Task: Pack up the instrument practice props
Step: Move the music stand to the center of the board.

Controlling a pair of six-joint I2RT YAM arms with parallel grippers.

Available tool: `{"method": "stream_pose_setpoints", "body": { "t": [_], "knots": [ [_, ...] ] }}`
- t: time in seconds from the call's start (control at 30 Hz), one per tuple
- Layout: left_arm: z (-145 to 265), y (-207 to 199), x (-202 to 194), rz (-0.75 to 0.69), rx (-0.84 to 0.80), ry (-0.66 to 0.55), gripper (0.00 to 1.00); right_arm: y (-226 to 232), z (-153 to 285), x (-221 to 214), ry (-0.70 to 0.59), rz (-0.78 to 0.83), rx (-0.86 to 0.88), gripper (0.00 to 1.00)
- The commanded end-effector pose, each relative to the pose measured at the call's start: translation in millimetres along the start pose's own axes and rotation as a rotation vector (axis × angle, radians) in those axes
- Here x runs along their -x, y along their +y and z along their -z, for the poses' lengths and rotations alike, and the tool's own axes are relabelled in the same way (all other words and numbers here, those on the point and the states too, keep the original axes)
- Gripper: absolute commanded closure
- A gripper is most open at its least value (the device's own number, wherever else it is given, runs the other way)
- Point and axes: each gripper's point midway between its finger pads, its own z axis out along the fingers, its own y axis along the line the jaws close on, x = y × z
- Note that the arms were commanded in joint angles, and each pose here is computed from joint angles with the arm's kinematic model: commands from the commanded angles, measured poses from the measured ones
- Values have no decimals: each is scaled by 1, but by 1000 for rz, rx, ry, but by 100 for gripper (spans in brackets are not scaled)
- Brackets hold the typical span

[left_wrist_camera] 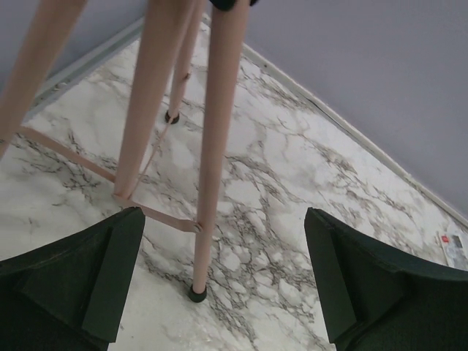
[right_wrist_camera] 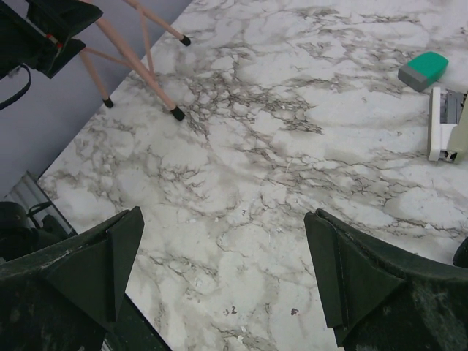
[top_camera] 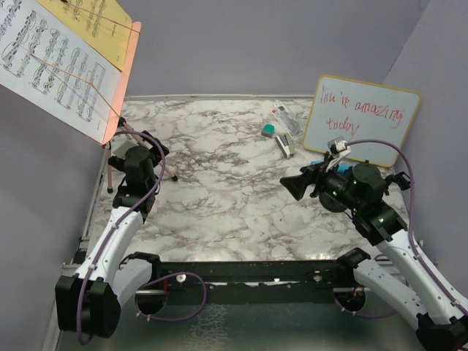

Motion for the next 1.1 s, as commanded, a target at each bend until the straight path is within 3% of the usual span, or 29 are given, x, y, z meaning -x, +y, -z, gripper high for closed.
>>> {"method": "stream_pose_setpoints", "body": {
  "t": [0.0, 0.37, 0.73, 0.93, 1.07],
  "knots": [
    [-7, 23, 23, 9, 98, -62, 1, 16, 5, 7, -40, 42, 94, 0],
    [-44, 29, 48, -31, 226, -168, 5, 13, 9, 9, -65, 55, 72, 0],
    [-75, 33, 44, -114, 324, -168, 16, 10, 9, 9, -68, 54, 57, 1],
    [-80, 33, 38, -143, 322, -149, 35, 10, 9, 9, -66, 55, 59, 2],
    [-78, 26, 28, -154, 258, -105, 62, 8, 8, 8, -65, 55, 51, 2]
  ]
}}
